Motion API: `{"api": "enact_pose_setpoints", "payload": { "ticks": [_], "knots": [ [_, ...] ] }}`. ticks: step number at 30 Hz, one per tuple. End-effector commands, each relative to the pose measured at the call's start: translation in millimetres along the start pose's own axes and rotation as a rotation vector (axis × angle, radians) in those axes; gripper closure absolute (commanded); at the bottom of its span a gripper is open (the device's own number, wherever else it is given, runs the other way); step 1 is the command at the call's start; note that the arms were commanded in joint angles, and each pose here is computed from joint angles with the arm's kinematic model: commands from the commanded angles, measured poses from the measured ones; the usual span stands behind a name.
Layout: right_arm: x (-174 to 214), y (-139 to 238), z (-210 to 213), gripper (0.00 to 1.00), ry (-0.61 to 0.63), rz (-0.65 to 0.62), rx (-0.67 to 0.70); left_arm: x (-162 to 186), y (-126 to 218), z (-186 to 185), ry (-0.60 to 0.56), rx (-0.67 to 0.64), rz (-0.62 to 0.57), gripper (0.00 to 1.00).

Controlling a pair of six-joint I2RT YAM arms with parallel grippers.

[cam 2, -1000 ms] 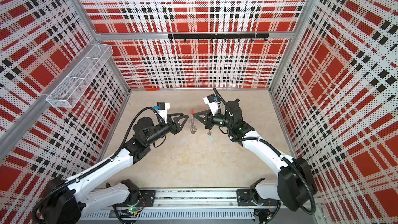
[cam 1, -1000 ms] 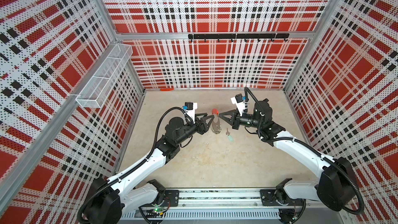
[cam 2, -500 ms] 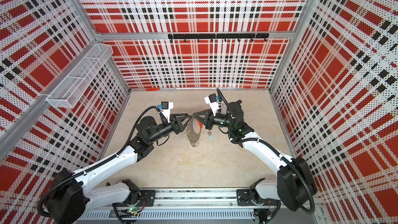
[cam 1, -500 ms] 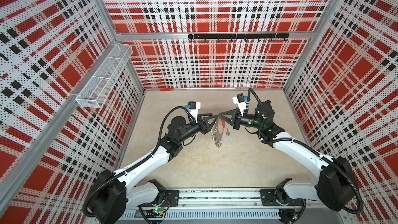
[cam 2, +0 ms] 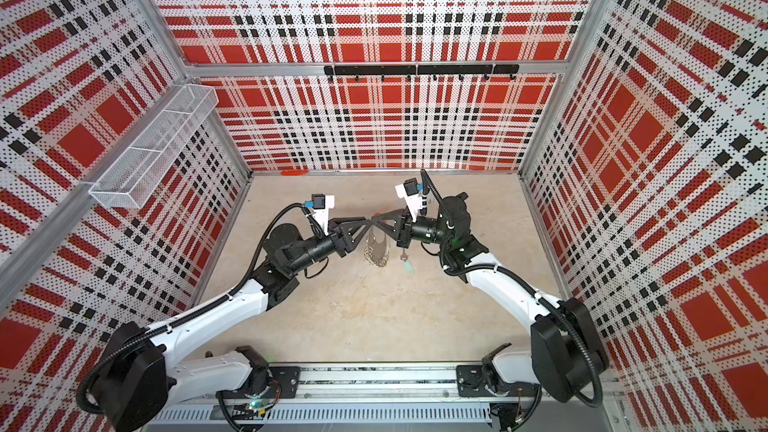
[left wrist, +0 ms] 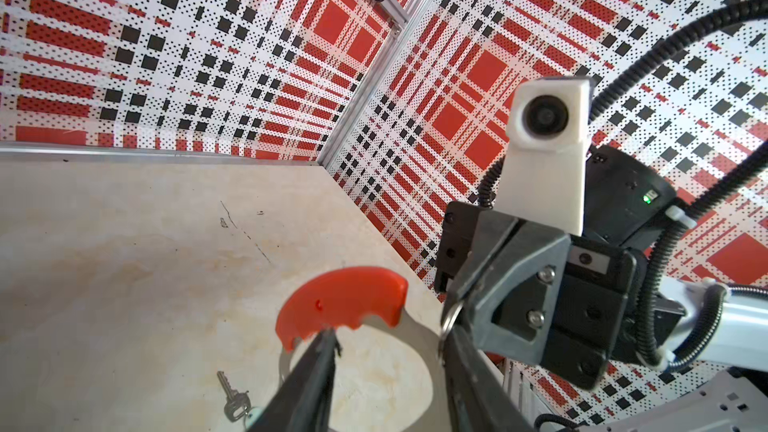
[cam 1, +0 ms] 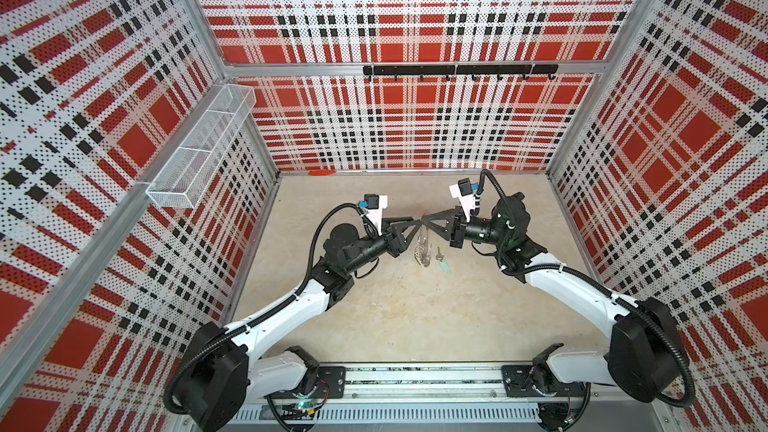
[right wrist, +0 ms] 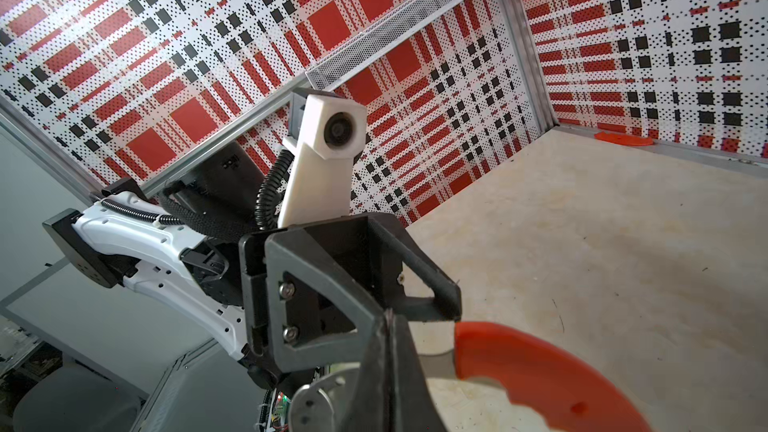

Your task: Put the keys on the keyring

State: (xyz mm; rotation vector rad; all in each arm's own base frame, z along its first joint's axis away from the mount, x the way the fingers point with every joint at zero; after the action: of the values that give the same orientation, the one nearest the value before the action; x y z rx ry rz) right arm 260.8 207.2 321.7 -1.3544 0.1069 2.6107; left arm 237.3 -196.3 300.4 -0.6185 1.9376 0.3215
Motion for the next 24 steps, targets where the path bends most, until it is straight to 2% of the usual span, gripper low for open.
{"api": "enact_pose_setpoints", "payload": {
  "ticks": [1, 6, 7, 9, 10, 11, 12, 14, 19, 24],
  "knots": [
    [1.0, -1.3, 4.5, 1.0, 0.027, -0.014, -0.058, 0.6, -0.4, 0.1, -0.013, 0.006, -0.006, 0.67],
    [8.2, -3.4, -4.5, 1.0, -0.005, -0.017, -0.046, 8.0, 4.6, 4.6, -0.01, -0.031, -0.004, 0.92],
    [10.3, -4.4, -6.8, 0.97, -0.016, -0.018, -0.05, 10.4, 7.3, 7.1, -0.007, -0.047, -0.003, 0.97],
    [13.2, -5.6, -10.1, 0.81, -0.033, -0.023, -0.054, 14.4, 13.1, 12.5, 0.001, -0.083, -0.004, 1.0],
    [14.4, -5.7, -11.2, 0.68, -0.038, -0.026, -0.049, 16.4, 16.2, 15.2, 0.003, -0.104, -0.006, 1.0],
    [16.5, -5.2, -12.3, 0.59, -0.042, -0.03, -0.04, 19.1, 19.7, 18.6, 0.005, -0.133, -0.005, 1.0],
    [18.6, -3.5, -13.6, 0.51, -0.041, -0.035, -0.022, 21.4, 23.0, 21.5, 0.005, -0.163, -0.005, 1.0],
    [21.8, 1.0, -17.2, 0.42, -0.038, -0.049, 0.05, 26.6, 26.5, 26.9, -0.003, -0.227, 0.01, 1.0],
    [33.9, 11.9, -29.7, 0.39, -0.032, -0.031, 0.261, 40.2, 23.9, 39.4, -0.054, -0.404, 0.131, 1.0],
    [50.1, 18.0, -38.3, 0.39, -0.063, 0.002, 0.328, 50.8, 18.1, 40.9, -0.097, -0.486, 0.212, 1.0]
  ]
}}
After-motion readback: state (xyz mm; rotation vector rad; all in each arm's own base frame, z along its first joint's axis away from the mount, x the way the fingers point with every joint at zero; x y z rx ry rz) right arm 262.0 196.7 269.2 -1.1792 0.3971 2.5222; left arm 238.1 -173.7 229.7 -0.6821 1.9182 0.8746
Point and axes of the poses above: each gripper's point midway between its finger pads, its own y axis back along the fingers, its own z axis along the line the jaws close on, x = y × z, the point moved 10 cm from there along y, back along the fingers, and after that the axes turned 8 degrees about -y, right-handed, at the moved point
